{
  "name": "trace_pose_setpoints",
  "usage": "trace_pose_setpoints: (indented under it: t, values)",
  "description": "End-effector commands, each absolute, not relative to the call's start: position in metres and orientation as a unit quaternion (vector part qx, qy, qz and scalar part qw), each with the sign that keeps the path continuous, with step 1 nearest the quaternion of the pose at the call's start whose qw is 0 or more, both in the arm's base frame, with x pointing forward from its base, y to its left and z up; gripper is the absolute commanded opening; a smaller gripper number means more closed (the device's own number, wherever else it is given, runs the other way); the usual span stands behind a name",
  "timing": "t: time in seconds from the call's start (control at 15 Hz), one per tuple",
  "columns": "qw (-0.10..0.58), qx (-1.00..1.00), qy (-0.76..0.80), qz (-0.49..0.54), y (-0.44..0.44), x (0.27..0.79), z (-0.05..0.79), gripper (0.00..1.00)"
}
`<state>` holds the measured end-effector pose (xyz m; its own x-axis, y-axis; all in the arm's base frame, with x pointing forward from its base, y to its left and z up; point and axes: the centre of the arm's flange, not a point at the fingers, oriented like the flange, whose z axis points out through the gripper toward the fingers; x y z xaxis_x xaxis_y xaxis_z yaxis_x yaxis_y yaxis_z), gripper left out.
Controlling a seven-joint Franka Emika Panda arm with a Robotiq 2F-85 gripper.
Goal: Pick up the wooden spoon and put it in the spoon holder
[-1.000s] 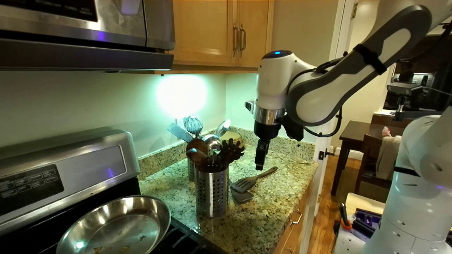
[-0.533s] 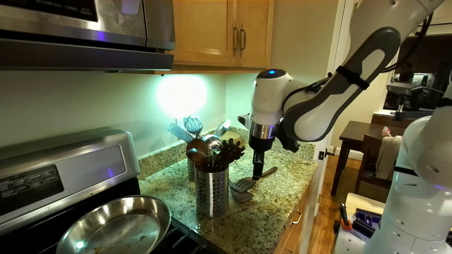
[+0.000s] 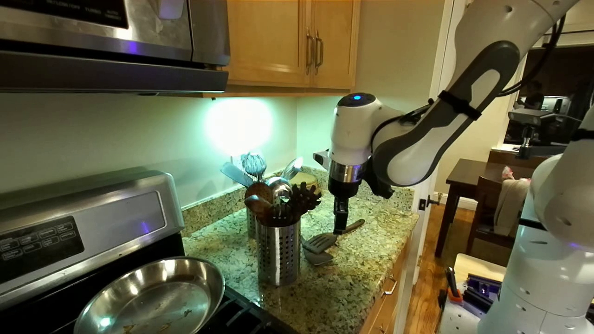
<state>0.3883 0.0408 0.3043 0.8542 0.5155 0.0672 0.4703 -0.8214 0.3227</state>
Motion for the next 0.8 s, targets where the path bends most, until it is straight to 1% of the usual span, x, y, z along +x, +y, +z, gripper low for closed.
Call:
trace_pose_setpoints:
  t: [0.0,0.27,0.73]
  values:
    - [0.169,0.935,0.296,0.101,0.042,0.383,0.289,1.0]
    - [0.172,0.917,0.341,0.112,0.038,0.38,0.267,1.0]
    - [0.145,0.915,0.364,0.095,0.026,0.371,0.219,1.0]
